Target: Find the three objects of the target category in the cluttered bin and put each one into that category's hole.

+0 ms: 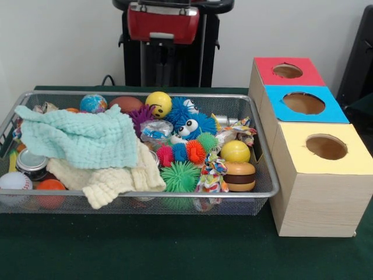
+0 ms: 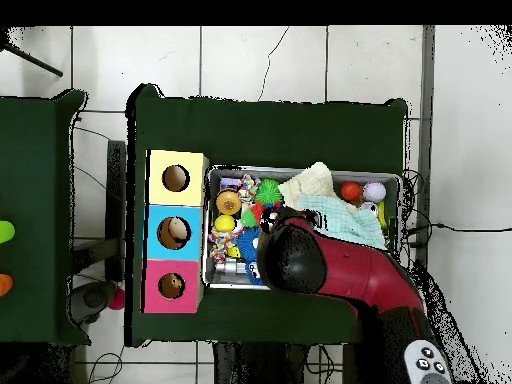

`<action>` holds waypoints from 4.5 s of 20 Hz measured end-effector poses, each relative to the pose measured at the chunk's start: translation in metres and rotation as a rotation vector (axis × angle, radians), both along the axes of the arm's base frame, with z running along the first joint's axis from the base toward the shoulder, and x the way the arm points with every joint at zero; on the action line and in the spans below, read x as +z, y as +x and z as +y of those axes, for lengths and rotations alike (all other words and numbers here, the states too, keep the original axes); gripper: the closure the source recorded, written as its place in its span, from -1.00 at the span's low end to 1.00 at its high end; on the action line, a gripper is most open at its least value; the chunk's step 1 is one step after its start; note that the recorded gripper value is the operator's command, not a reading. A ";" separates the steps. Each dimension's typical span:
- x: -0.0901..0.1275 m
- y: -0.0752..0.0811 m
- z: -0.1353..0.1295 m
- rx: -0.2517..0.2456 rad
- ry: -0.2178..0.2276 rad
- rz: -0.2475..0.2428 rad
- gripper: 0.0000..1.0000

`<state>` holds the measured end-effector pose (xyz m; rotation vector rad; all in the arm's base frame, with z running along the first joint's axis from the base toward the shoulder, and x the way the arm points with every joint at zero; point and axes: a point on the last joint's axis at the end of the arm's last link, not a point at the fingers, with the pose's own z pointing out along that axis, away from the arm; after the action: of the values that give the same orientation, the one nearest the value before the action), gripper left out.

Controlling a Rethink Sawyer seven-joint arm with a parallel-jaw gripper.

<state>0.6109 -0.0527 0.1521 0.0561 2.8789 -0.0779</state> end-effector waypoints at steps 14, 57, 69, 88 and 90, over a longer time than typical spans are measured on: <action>-0.012 0.011 -0.050 0.049 -0.028 -0.033 -1.00; -0.105 0.031 -0.096 0.268 -0.175 -0.102 -1.00; -0.135 0.016 -0.070 0.251 -0.126 0.032 -1.00; -0.131 -0.033 -0.059 0.151 -0.028 0.456 -1.00; -0.132 -0.030 -0.066 0.151 -0.032 0.423 -1.00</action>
<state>0.5806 -0.1183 0.0202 -0.2083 3.2904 -0.1196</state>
